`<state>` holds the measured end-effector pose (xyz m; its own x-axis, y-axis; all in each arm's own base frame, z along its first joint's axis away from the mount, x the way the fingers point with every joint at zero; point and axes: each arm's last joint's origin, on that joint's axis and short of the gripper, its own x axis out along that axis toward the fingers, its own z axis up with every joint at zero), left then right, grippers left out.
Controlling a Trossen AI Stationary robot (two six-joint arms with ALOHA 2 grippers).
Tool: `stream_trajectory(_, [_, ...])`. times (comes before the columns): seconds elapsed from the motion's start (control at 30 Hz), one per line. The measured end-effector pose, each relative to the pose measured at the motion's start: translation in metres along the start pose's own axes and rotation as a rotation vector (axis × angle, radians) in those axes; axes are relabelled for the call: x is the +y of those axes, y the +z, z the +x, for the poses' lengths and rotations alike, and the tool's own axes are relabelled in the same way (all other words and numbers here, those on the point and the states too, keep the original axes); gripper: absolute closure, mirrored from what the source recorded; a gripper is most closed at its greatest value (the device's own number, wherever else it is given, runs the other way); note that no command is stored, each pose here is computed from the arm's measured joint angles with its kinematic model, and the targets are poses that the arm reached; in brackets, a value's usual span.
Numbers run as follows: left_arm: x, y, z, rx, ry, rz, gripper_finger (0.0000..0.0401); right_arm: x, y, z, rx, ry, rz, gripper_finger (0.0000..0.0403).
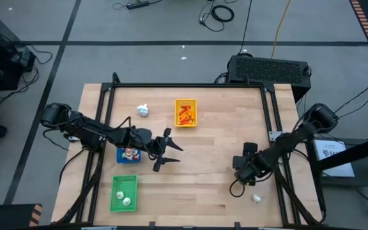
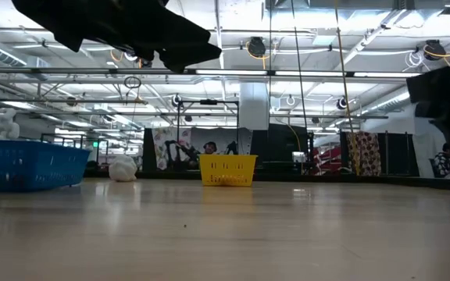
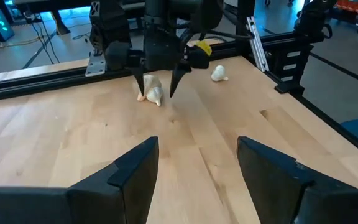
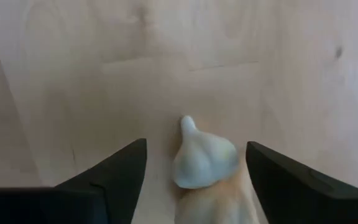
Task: Sort produce into baskets
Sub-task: Put the garlic into the green bin
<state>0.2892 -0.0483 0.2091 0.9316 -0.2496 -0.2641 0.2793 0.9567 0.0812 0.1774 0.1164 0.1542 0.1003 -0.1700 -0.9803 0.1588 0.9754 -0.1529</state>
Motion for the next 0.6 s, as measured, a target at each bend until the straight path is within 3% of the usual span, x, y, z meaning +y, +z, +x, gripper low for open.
stream_trajectory(0.27, [-0.005, 0.000, 0.000, 0.002, -0.015, 0.005, 0.0176, 0.001, -0.003, 0.013, 0.062, -0.030, -0.025, 0.0132])
stream_trajectory(0.6, [-0.005, 0.000, 0.000, 0.000, -0.015, 0.002, 0.0176, 0.001, -0.002, 0.013, 0.060, -0.027, -0.048, 0.0230])
